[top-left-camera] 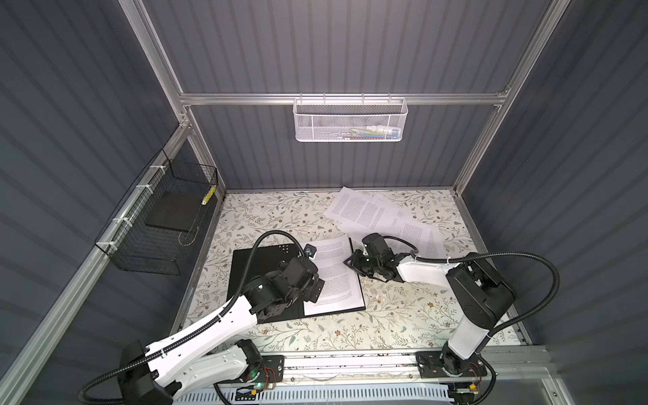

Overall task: Put the files into the folder
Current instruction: 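Hold the sheet flat on the folder with the left gripper while the right gripper releases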

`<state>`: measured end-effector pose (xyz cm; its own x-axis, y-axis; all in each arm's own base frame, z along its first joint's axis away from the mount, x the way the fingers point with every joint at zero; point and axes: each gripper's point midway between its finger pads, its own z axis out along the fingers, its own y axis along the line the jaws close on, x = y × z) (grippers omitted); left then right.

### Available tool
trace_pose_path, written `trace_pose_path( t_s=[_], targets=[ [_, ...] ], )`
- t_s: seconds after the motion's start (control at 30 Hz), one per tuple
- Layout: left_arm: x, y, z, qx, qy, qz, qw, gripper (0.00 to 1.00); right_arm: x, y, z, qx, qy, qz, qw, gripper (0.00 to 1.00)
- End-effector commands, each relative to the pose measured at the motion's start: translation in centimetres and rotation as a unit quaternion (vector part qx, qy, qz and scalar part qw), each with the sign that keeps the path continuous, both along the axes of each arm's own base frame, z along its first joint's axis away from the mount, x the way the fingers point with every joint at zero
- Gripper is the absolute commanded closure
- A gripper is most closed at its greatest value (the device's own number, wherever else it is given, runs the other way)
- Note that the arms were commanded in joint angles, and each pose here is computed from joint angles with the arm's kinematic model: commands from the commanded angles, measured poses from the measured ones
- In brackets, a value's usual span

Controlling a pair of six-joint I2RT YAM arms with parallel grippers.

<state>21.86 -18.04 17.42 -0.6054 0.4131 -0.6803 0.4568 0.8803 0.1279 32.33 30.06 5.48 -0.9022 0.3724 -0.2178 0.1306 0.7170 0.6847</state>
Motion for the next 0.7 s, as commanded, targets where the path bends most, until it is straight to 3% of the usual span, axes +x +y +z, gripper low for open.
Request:
trace_pose_path(
  t_s=[0.0, 0.27, 0.67],
  targets=[
    [-0.03, 0.02, 0.21, -0.001, -0.003, -0.006, 1.0, 0.0, 0.05, 0.24, -0.11, -0.007, 0.0, 0.0, 1.0, 0.63],
    [-0.04, 0.04, 0.28, -0.001, -0.004, -0.007, 1.0, 0.0, -0.32, 0.18, -0.19, -0.028, 0.006, 0.002, 1.0, 0.46],
    [-0.04, 0.04, 0.32, -0.002, -0.005, -0.007, 1.0, 0.0, -0.69, -0.06, -0.84, -0.051, 0.021, 0.001, 0.998, 0.41]
  ],
)
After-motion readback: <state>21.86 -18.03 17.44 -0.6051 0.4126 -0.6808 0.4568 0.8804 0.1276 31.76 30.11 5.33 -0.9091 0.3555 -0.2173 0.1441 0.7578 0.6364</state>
